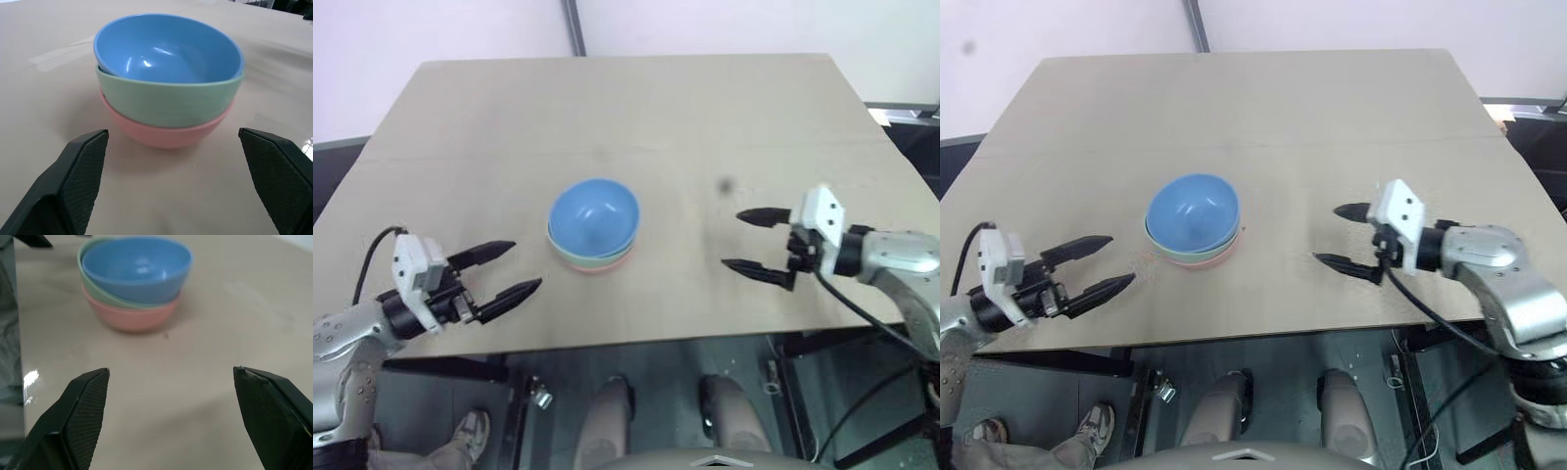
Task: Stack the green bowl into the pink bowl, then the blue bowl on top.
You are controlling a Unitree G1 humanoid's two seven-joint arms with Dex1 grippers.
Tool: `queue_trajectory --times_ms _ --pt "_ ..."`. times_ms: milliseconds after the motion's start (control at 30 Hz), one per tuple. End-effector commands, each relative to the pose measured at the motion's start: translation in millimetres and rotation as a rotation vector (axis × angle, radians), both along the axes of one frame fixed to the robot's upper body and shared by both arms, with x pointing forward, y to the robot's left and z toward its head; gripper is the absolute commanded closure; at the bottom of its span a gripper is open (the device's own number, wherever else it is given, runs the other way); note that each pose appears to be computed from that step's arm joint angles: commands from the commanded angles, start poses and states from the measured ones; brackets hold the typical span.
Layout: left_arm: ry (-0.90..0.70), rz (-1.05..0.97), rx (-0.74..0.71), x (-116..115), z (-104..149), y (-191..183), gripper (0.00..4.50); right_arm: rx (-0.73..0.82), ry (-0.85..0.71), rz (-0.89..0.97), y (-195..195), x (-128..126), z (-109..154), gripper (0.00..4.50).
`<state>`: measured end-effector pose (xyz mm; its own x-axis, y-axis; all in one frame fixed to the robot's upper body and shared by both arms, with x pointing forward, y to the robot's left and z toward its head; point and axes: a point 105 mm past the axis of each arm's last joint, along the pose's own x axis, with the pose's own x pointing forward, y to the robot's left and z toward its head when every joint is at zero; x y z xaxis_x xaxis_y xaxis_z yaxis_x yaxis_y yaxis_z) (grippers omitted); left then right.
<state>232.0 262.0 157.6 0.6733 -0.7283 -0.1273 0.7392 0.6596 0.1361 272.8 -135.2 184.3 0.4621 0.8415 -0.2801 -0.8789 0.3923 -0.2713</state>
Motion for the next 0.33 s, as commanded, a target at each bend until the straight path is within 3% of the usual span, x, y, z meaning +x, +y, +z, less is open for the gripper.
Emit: queue_trajectory --times_ms 33,333 --pt "-0.037 -0.02 0.032 -8.5 14.3 5.0 0.0 -0.021 -0.025 -0.026 -13.7 -9.3 11.6 0.12" --pt "-0.004 -0.039 0.059 -15.2 14.9 11.6 0.0 -0.069 -0.099 -0.139 -36.1 -5.1 16.2 0.12"
